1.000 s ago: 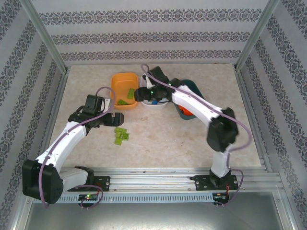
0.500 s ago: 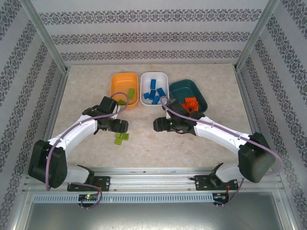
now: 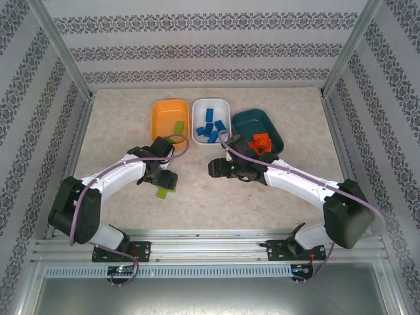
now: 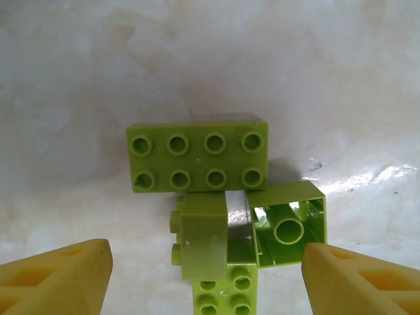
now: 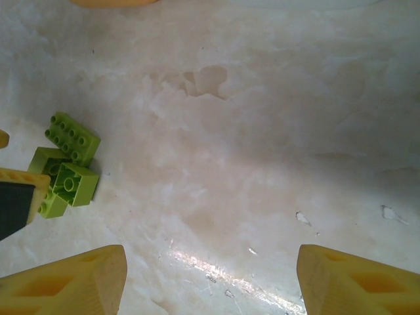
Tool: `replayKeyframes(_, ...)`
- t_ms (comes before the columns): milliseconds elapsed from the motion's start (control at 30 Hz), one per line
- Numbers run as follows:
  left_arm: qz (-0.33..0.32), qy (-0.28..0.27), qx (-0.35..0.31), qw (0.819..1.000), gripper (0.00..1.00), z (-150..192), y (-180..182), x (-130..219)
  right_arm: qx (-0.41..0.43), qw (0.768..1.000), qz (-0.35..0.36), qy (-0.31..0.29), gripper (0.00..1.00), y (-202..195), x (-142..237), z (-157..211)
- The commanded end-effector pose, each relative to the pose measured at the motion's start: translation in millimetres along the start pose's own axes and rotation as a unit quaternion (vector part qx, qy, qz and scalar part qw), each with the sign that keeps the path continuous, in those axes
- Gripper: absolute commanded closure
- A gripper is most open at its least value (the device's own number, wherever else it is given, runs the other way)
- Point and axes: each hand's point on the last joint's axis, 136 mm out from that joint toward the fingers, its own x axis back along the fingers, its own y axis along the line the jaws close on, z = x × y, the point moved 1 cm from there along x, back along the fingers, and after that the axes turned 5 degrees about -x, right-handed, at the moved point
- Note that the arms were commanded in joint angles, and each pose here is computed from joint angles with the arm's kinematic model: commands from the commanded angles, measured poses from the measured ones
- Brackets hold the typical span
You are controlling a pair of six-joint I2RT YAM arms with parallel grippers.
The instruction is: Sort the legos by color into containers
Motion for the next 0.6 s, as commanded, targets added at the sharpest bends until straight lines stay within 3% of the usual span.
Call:
replayKeyframes(0, -0.018, 0.013, -0.002, 1.000, 0.26, 0.7, 3.8, 3.5, -0.003, 1.000, -0.007, -0.010, 0.31, 6.9, -2.5, -4.1)
replayKeyframes(367, -0.017, 0.043, 0.011, 0.999, 0.38, 1.2, 6.4, -9.6, -0.003, 1.000, -0.011, -0.009, 0.31, 7.2, -5.8, -1.9)
replayKeyframes(567, -0.010, 0.051, 0.022, 0.998, 0.50, 3.5, 9.0, -14.1, -0.004, 1.000, -0.009, -0.004, 0.31, 3.7, -9.2, 3.4)
